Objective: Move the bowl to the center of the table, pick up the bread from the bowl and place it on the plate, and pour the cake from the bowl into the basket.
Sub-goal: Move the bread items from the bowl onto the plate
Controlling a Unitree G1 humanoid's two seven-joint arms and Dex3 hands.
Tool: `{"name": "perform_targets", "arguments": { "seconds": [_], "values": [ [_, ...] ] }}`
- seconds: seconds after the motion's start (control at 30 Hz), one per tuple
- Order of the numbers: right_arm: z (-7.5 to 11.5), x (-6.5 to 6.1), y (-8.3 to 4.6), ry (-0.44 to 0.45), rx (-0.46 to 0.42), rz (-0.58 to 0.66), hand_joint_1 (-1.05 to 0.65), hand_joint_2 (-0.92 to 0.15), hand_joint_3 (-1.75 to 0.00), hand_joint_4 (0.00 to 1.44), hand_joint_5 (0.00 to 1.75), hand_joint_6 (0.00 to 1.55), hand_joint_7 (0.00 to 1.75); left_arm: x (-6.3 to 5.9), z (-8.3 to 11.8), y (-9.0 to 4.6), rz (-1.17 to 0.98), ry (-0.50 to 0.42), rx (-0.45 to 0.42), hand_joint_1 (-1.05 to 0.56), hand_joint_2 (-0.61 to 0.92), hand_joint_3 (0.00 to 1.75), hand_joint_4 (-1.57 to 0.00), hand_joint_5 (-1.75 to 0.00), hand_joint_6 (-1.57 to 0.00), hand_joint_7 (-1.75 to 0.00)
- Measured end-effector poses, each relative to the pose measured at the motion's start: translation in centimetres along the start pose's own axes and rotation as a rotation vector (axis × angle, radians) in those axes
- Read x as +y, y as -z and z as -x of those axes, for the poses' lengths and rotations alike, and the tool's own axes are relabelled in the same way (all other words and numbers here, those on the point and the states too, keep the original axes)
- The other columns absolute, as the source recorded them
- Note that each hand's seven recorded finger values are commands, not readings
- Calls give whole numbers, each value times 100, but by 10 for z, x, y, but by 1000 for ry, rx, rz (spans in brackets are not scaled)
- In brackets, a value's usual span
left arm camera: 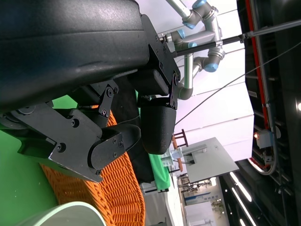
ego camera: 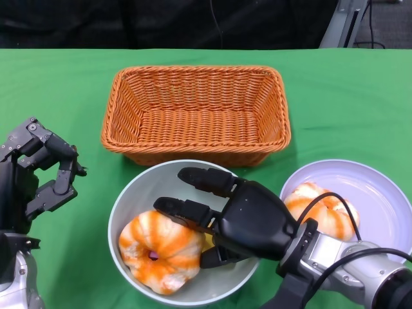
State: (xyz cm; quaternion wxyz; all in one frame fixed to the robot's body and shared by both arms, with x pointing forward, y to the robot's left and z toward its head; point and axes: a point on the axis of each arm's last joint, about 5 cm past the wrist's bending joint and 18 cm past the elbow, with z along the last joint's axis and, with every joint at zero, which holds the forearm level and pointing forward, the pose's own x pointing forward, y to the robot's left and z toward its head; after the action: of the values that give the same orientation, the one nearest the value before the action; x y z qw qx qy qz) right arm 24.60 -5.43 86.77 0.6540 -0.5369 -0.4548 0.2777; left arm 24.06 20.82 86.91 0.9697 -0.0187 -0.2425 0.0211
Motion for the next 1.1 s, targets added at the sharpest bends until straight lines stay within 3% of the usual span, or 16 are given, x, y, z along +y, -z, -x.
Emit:
{"name": "perform_targets", "arguments": {
  "seconds": [0.3,0.6,0.7,0.97,1.0,1.1],
  "values": [
    [-1,-1,1,-8,8,-6,-88,-92,-4,43,5,51,0,0,1,1,-2,3,10,-4,64,100,-82,-156,-73,-153],
    [-8,0,-6,-7,56,-57,-77,-92,-1,56,7,56,1,0,1,1,-4,6,11,-4,65,98,-82,-156,-73,-150],
    [-9,0,-8,-14,71,-77,-72,-92,-5,63,8,56,1,-1,1,1,-11,6,13,-3,65,98,-83,-156,-74,-150],
    [-7,6,-12,34,67,-225,-37,-91,-1,98,21,69,4,-2,1,2,-14,1,15,-3,66,97,-83,-157,-73,-151],
    [-6,7,-12,40,69,-241,-33,-91,-1,98,36,72,3,-2,1,2,-14,1,15,-4,66,97,-82,-157,-73,-151],
    [-4,9,-11,57,69,-279,-25,-92,-1,78,98,80,2,-2,1,2,-14,0,15,-3,66,97,-82,-157,-73,-151]
  ]
}}
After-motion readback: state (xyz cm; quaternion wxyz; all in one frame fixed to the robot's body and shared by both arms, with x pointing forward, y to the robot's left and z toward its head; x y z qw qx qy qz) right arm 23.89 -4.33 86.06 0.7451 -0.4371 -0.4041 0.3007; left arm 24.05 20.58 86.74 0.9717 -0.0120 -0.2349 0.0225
